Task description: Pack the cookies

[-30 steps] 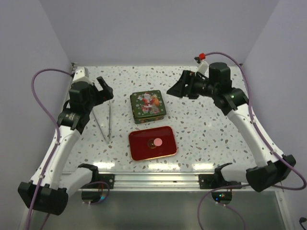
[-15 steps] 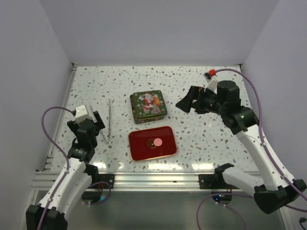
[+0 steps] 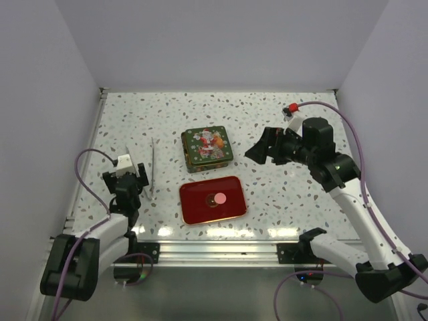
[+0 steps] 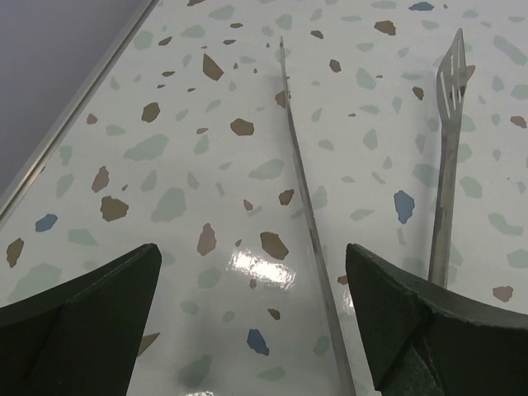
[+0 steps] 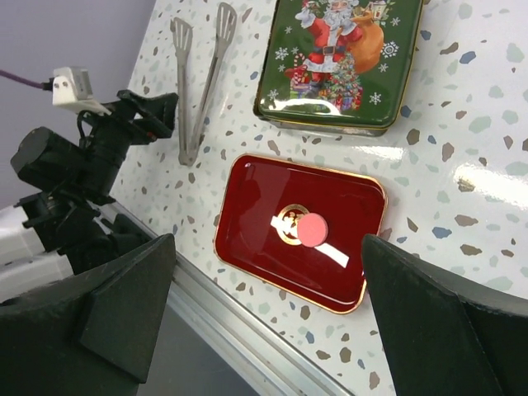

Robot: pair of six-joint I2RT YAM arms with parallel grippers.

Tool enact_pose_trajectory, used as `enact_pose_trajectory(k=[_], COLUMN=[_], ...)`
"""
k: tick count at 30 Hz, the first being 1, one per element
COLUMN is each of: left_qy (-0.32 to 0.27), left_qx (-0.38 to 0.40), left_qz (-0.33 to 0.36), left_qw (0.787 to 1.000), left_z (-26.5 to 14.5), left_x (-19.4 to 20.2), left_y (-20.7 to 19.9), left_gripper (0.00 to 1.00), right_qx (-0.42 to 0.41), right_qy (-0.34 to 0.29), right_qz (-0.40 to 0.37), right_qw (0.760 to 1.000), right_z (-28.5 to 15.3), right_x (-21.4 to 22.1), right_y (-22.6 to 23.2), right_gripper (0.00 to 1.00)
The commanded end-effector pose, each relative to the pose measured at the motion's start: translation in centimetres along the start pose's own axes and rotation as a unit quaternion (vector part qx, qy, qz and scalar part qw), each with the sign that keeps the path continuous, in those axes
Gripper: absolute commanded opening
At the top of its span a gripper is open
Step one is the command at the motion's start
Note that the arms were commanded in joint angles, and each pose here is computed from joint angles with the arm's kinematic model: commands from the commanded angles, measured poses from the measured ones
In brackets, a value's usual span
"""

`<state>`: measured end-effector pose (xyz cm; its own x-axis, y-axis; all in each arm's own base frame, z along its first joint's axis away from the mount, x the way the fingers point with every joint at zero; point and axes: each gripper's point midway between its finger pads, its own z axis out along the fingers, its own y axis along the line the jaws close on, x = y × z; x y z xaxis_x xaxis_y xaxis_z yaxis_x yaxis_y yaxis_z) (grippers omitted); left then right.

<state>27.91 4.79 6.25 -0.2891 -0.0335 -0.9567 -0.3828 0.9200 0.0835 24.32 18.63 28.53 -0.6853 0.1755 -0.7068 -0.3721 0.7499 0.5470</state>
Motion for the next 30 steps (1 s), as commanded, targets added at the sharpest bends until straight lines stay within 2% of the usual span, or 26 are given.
enact_pose_trajectory(k=[1, 5, 9, 13, 14, 16, 17, 20, 22, 24, 30], left_qy=[-0.106, -0.099, -0.125, -0.129, -0.119, -0.146, -0.133, -0.155, -0.169, -0.145, -0.167], left_qx=[0.037, 0.046, 0.068, 0.076, 0.081, 0.102, 0.126, 0.128, 0.134, 0.133, 0.138], left_qz=[-0.019, -0.013, -0.030, -0.032, -0.034, -0.034, -0.017, -0.025, -0.021, -0.015, -0.016], left_qw=[0.994, 0.994, 0.989, 0.988, 0.989, 0.983, 0.983, 0.979, 0.976, 0.980, 0.976], left_z=[1.4, 3.3, 4.4, 5.3, 5.7, 5.6, 5.9, 5.2, 4.2, 5.0, 4.5], left_x=[-6.1, -6.4, -8.1, -8.5, -7.6, -8.2, -7.7, -8.3, -7.2, -7.0, -7.8], left_y=[-1.7, -2.6, -3.7, -3.9, -4.0, -4.6, -5.6, -5.4, -5.1, -5.4, -5.7], left_gripper=[1.00, 1.00, 1.00, 1.00, 1.00, 1.00, 1.00, 1.00, 1.00, 1.00, 1.00], right_qx=[-0.021, -0.023, -0.023, -0.027, -0.029, -0.030, -0.029, -0.024, -0.024, -0.029, -0.043], right_qy=[0.007, 0.011, 0.010, 0.009, 0.006, -0.003, -0.006, -0.009, -0.005, -0.007, -0.021], right_qz=[-0.019, -0.024, -0.025, -0.027, -0.027, -0.030, -0.032, -0.034, -0.034, -0.034, -0.037], right_qw=[1.000, 0.999, 0.999, 0.999, 0.999, 0.999, 0.999, 0.999, 0.999, 0.999, 0.998], right_z=[-0.2, -0.2, -0.2, -0.1, -0.2, -0.4, -0.5, -0.7, -0.7, -0.8, -0.8], right_x=[0.5, 0.8, 0.7, 0.6, 0.5, 0.3, 0.2, 0.3, 0.6, 0.6, 0.3], right_y=[0.8, 1.0, 1.0, 1.2, 1.3, 1.4, 1.4, 1.2, 1.1, 1.2, 1.7], right_gripper=[0.97, 0.98, 0.98, 0.98, 0.98, 0.98, 0.98, 0.98, 0.99, 0.99, 0.98])
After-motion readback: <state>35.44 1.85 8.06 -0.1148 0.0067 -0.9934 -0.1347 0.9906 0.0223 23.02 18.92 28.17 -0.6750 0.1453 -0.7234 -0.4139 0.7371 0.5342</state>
